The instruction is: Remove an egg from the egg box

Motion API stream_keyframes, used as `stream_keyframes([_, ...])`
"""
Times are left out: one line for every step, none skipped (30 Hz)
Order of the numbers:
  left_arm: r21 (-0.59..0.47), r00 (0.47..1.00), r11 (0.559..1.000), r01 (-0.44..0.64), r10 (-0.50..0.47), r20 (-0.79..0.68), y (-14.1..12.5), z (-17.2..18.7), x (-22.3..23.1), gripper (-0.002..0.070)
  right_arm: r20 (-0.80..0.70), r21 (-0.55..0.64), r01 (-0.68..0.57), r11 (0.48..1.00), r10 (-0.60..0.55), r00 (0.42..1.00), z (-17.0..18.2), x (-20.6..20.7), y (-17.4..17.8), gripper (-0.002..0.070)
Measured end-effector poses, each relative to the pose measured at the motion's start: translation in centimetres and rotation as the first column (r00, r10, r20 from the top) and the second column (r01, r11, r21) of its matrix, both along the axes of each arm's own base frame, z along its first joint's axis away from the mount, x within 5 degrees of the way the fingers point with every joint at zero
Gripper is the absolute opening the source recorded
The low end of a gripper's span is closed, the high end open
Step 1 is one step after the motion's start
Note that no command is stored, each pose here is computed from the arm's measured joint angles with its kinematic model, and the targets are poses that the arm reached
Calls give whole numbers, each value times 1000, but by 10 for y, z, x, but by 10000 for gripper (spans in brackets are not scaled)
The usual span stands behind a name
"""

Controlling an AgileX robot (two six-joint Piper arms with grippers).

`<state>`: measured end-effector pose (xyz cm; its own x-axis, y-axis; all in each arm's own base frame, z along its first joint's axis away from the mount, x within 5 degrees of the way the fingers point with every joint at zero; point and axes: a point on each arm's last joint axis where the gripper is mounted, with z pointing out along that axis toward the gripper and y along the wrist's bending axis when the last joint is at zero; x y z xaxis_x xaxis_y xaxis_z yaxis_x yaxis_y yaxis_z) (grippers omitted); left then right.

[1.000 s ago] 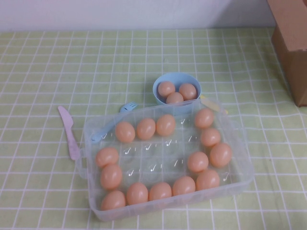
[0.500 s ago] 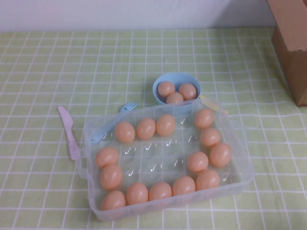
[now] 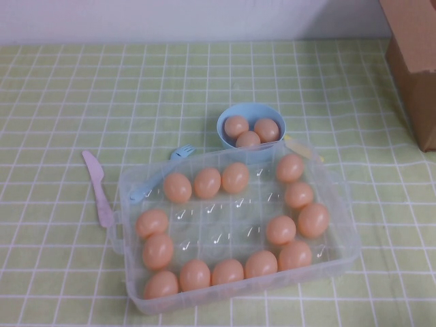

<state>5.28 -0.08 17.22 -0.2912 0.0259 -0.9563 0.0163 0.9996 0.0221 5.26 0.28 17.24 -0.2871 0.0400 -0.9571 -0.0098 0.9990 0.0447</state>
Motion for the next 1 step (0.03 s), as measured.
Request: stream_keyframes([0,1000,1000,0,0,0,0,0,0,-3,0,0,0,1000,0,1000,0,0,0,-17])
